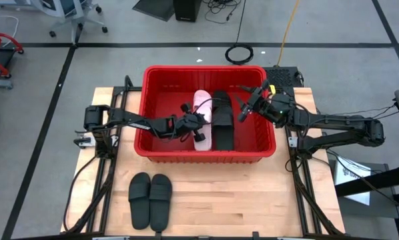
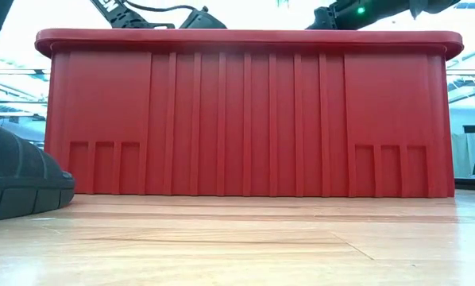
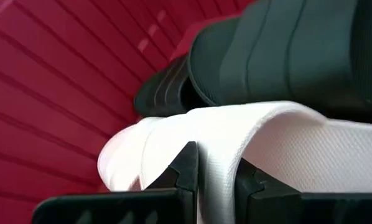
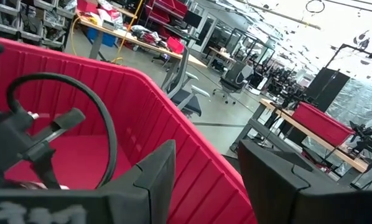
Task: Pick and place slides into bin
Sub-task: Put the left pink slide into the red bin
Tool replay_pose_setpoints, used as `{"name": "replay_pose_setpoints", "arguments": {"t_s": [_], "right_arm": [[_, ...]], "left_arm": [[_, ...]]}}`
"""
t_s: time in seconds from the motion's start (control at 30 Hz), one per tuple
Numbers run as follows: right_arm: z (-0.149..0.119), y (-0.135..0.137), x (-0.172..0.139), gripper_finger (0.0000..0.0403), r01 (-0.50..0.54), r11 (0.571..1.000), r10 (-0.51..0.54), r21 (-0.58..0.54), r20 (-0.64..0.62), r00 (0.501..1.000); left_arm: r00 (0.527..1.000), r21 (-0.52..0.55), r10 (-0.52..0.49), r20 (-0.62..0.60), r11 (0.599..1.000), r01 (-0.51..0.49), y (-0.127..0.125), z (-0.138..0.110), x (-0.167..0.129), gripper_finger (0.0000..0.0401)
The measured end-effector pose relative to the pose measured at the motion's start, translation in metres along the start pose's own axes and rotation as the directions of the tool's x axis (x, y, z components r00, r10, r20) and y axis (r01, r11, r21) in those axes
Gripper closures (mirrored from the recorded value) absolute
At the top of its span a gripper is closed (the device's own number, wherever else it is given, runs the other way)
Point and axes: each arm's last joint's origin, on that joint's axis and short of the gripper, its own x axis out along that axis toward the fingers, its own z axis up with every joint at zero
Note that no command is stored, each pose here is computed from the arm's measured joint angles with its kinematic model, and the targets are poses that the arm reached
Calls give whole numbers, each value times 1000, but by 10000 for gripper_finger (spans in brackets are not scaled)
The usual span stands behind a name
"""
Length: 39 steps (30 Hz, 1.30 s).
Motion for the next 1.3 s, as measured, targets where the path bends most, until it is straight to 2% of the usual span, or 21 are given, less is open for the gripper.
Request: {"name": "replay_pose_setpoints", "arguments": {"t_s": [0.33,0.53,0.87,1.3], "right_arm": [[-10,5,0,238,-12,1000,12,-13,-27,1000],[-10,4,0,238,-9,1000,9,-10,-20,1000],[-9,4,0,238,-10,1000,9,-11,-19,1000],[-9,4,0,238,-8,1000,8,7,-14,1000]], "left_arm": [[1000,20,-12,15,1000,12,1,3,0,364],[999,-4,-39,13,999,39,-1,2,0,364],[996,-14,-80,-50,997,79,-9,-4,-4,364],[997,-30,-58,-45,998,57,0,-4,1,363]]}}
